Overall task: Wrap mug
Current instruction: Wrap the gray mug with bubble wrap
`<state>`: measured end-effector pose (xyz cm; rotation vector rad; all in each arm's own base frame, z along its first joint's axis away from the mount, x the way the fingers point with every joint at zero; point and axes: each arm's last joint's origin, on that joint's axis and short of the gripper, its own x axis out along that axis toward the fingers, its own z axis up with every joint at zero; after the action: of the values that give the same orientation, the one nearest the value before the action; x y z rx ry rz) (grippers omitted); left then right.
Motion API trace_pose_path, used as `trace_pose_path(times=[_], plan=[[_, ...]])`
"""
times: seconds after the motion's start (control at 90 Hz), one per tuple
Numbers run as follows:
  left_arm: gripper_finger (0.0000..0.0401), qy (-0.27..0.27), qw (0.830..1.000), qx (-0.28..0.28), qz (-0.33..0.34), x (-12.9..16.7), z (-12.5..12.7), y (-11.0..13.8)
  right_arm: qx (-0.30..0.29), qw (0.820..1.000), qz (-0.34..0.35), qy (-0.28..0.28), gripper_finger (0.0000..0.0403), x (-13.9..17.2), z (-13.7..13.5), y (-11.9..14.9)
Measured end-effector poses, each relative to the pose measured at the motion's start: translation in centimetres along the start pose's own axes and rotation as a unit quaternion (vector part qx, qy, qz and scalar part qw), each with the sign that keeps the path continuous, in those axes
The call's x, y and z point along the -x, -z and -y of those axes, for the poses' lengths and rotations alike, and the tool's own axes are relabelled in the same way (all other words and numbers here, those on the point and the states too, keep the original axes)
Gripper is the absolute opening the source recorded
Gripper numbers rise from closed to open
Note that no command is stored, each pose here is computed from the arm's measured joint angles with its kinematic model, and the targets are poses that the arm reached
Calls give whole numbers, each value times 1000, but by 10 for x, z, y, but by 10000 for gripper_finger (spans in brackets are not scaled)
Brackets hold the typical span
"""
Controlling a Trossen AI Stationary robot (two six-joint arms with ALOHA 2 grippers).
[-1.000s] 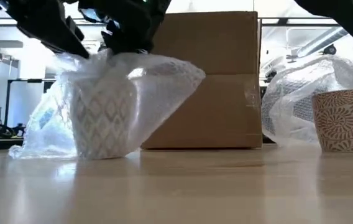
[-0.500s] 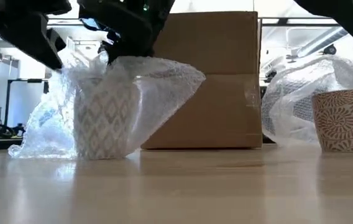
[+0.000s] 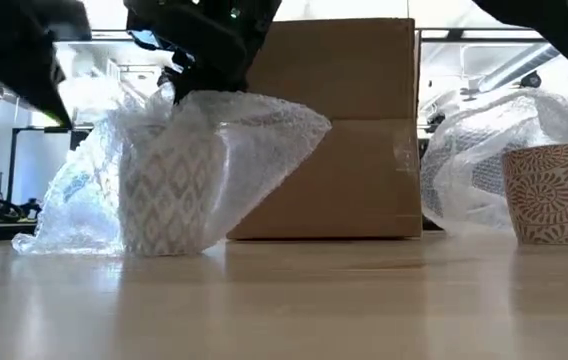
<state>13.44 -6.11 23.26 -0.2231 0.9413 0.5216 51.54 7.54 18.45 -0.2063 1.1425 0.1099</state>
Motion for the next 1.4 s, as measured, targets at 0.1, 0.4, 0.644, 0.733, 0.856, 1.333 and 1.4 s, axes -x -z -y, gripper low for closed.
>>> trace_pose_path(times=[0.1,0.4,0.644,0.733,0.856,1.333,1.4], plan=[[1,4,1000,-1,-4,-23,3,16,5,1000,7,1,14,0,0,-1],[0,147,979,-31,140,-28,35,-1,9,1000,20,2,14,-1,0,-4],[0,174,963,-70,194,-20,47,-16,-3,1000,21,1,14,-1,0,-4],[0,169,964,-76,190,-31,52,-11,-5,1000,22,1,14,-1,0,-4],[0,154,968,-88,177,-46,58,-5,-5,1000,22,1,14,-1,0,-4],[1,127,972,-113,164,-57,69,-4,-9,995,97,3,14,75,7,-17],[2,127,972,-113,164,-57,69,-4,-12,992,127,6,14,69,7,-23]])
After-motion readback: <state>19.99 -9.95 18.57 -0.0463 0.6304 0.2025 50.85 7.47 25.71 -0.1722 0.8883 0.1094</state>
